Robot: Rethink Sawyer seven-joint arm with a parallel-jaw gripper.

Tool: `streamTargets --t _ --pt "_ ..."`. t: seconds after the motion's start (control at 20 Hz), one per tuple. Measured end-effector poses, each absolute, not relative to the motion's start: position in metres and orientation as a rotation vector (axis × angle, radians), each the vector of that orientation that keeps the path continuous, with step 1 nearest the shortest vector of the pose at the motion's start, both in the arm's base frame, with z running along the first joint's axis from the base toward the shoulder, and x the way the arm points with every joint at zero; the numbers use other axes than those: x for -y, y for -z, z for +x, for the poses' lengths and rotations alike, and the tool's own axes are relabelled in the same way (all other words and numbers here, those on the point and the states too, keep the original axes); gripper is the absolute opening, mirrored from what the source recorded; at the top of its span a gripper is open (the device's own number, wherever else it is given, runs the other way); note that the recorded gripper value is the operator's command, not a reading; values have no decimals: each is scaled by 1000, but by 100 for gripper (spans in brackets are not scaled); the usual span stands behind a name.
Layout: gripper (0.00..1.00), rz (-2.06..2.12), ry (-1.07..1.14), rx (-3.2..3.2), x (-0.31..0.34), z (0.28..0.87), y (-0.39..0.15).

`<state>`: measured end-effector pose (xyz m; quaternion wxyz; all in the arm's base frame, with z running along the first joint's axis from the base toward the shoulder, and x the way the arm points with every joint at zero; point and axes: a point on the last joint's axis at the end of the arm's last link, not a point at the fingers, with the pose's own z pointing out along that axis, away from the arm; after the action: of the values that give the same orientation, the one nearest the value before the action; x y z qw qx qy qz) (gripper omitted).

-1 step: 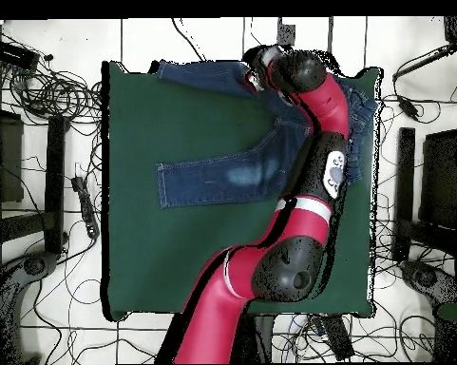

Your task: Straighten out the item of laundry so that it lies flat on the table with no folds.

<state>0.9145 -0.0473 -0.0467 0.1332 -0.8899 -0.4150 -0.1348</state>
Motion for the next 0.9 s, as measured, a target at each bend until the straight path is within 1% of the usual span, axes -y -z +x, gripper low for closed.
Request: streamTargets --t 0.15,0.3,0.35,0.6,0.9 --pt "0 -2528 210 1285 71 900 21" --pt "0 -2511 99 1317 90 890 9" --pt "0 -2509 21 1345 107 882 2" --pt "0 -2509 -54 1395 138 874 -8" --pt "0 -2466 -92 1532 205 861 -5"
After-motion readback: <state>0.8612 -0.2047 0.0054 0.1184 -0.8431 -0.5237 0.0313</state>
